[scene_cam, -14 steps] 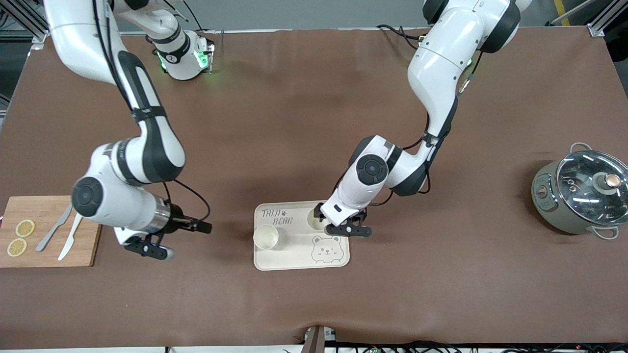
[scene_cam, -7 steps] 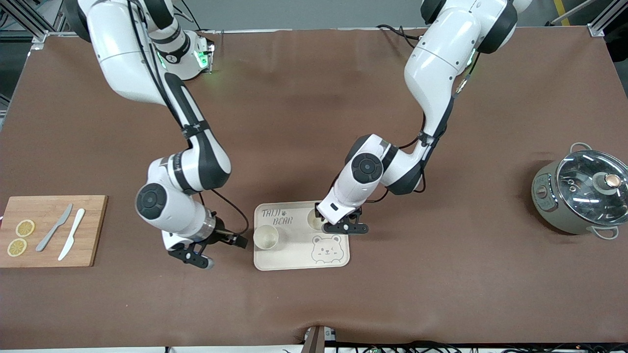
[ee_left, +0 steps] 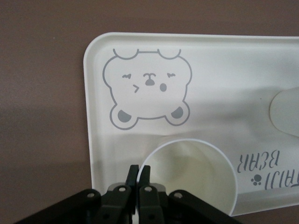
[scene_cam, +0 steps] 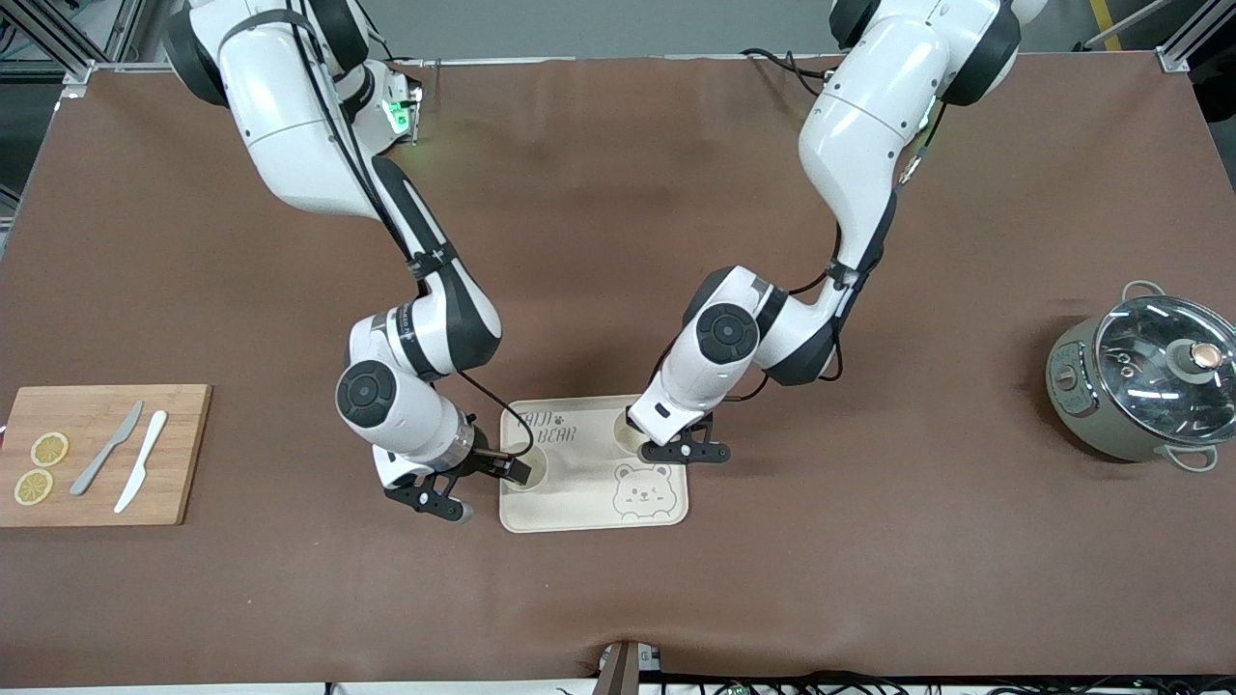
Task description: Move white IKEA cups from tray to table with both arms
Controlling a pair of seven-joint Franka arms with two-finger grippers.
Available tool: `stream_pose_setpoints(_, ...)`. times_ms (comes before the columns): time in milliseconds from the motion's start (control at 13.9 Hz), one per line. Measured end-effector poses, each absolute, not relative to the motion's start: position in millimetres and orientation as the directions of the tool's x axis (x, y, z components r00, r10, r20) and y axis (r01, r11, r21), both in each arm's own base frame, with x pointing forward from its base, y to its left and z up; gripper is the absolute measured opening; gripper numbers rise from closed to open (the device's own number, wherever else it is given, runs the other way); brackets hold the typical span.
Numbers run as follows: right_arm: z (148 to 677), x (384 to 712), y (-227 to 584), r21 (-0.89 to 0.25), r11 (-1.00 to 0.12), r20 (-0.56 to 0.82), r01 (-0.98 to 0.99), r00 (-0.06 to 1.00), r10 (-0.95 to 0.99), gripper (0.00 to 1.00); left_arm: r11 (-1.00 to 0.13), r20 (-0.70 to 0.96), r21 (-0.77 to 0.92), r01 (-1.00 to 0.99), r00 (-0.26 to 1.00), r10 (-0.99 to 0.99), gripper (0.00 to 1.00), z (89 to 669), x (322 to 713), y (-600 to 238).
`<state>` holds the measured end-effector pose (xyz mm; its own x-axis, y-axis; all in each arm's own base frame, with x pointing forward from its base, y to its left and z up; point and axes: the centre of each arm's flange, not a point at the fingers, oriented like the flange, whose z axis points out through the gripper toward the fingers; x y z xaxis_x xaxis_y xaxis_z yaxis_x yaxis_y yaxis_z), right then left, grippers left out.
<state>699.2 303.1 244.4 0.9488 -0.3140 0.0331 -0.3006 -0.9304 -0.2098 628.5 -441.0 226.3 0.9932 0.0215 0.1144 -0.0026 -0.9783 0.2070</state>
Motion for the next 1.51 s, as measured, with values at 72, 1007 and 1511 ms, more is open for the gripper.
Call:
stream_pose_setpoints(72, 243, 698, 306, -0.201, -0.936, 0.043, -0.288, 0.952, -0.302, 1.00, -0.979, 0.111, 0.205, 0.001, 0.993, 0.024, 0.03, 228, 629, -440)
stream_pose_setpoints(1007, 243, 700, 308, -0.144, -0.959, 0.088, -0.242, 0.963, -0.256, 0.03, -0.997, 0.040, -0.042, -0.071, 0.997, -0.073, 0.03, 377, 653, -226)
stream_pose_setpoints(1511, 306, 743, 231, -0.162, -0.940, 0.050, -0.301, 0.949, -0.312, 0.03, -0.982, 0.077, 0.118, -0.147, 0.987, -0.139, 0.03, 309, 619, -126)
